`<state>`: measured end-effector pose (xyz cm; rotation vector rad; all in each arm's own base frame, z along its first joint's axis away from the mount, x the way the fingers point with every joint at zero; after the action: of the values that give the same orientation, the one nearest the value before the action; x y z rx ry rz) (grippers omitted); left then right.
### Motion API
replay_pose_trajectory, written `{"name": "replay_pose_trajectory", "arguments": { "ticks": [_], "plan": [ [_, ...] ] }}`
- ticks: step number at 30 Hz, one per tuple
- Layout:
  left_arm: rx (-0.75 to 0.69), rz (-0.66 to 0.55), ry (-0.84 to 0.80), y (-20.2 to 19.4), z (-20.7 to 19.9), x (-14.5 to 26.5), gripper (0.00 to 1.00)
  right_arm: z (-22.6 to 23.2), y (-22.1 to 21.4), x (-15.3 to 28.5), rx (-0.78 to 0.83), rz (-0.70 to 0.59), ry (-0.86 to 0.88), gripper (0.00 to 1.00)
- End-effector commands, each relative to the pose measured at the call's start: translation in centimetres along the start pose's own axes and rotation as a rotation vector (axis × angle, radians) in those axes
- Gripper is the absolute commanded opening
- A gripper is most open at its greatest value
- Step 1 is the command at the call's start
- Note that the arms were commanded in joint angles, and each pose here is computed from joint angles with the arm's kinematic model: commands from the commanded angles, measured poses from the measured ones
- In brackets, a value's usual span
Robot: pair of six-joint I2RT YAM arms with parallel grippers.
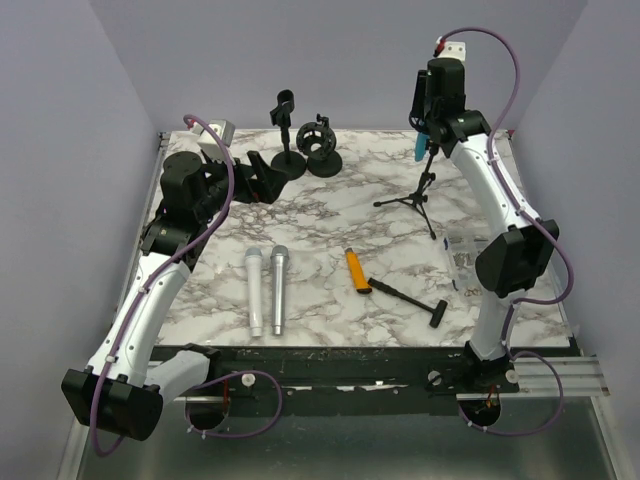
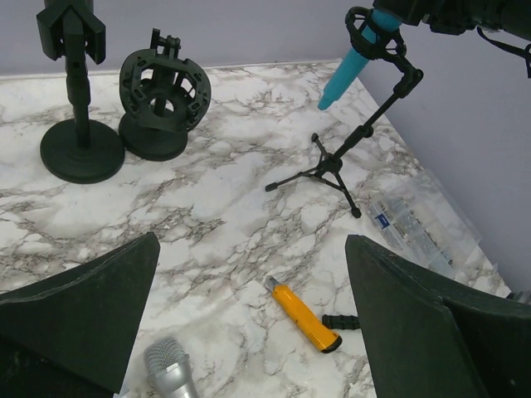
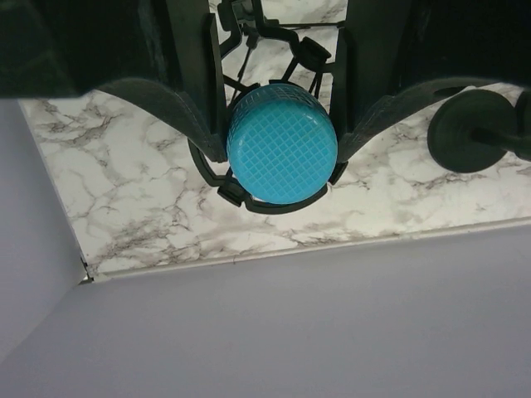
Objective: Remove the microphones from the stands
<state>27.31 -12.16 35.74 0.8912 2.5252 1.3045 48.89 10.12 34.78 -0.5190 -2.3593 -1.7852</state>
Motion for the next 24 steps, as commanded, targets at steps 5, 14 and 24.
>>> {"name": "replay_pose_trajectory", "arguments": {
  "ticks": [5, 14, 24],
  "plan": [
    [-0.026, -0.005, -0.093, 0.7, -1.5, 0.3, 0.97, -3.7, 6.6, 4.2, -0.026, -0.163, -0.055, 0.33],
    [-0.017, 0.011, -0.061, 0.3, -0.6, -0.5, 0.95, -6.9, 13.1, 13.3, -0.158, -0.497, 0.084, 0.24],
    [0.006, 0.039, -0.047, -0.2, 0.1, -1.2, 0.94, -9.1, 12.8, 22.5, -0.318, -0.764, 0.239, 0.1]
  ]
}}
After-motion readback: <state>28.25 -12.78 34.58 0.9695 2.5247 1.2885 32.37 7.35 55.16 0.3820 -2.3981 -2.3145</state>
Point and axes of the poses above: each gripper's point midway between its finger pads, its own x axis back along the fingers, its own z axis along the line the jaws close on, y = z × x, the point moved 7 cm from there along x, back along the fingers, and after that the axes turned 14 degrees about x, right-handed, at the moved point
